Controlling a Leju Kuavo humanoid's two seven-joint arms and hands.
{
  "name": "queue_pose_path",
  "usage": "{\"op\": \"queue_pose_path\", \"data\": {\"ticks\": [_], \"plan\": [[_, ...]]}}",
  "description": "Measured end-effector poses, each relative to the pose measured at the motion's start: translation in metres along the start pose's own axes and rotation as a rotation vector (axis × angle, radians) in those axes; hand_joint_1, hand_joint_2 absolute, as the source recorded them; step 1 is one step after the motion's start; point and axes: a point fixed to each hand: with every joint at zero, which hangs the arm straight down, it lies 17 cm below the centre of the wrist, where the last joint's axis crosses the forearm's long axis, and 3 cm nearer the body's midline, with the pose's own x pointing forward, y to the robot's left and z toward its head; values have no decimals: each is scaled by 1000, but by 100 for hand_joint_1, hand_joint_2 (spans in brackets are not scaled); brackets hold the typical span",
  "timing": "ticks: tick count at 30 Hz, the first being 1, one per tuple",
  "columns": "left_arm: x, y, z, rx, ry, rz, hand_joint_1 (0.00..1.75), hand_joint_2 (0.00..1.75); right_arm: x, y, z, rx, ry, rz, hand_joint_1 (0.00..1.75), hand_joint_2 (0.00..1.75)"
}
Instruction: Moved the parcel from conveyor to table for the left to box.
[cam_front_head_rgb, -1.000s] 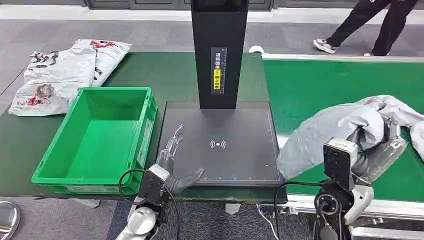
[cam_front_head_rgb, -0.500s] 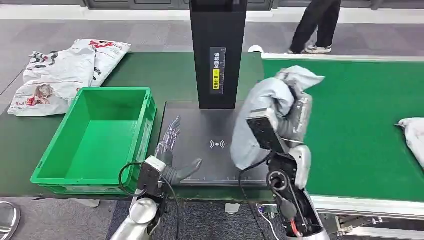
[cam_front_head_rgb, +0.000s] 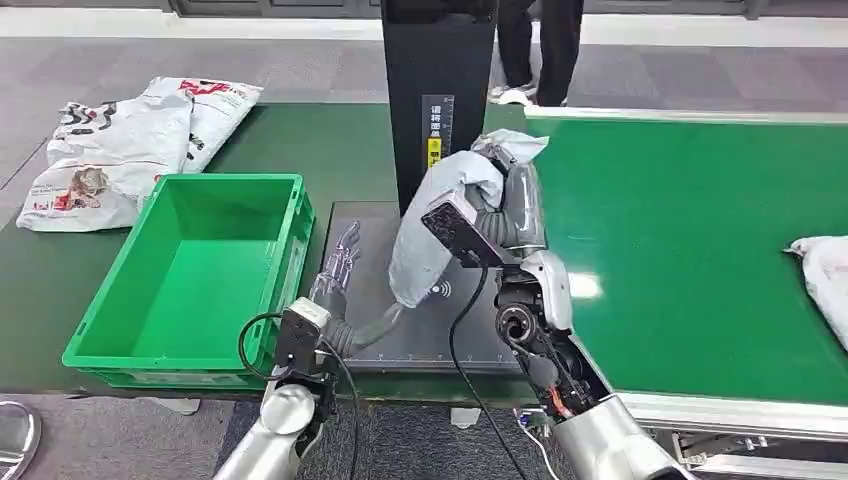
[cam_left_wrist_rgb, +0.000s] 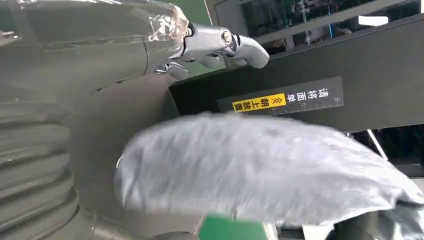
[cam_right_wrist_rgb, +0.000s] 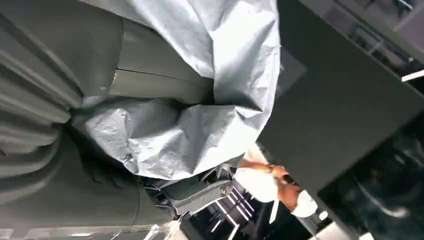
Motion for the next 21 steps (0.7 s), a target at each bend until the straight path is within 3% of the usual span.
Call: {"op": "queue_pose_path", "data": {"ticks": [21], "plan": [[-1, 1, 1, 5, 5, -1, 0, 175, -12, 18, 1, 36, 24, 21, 0, 175]]}}
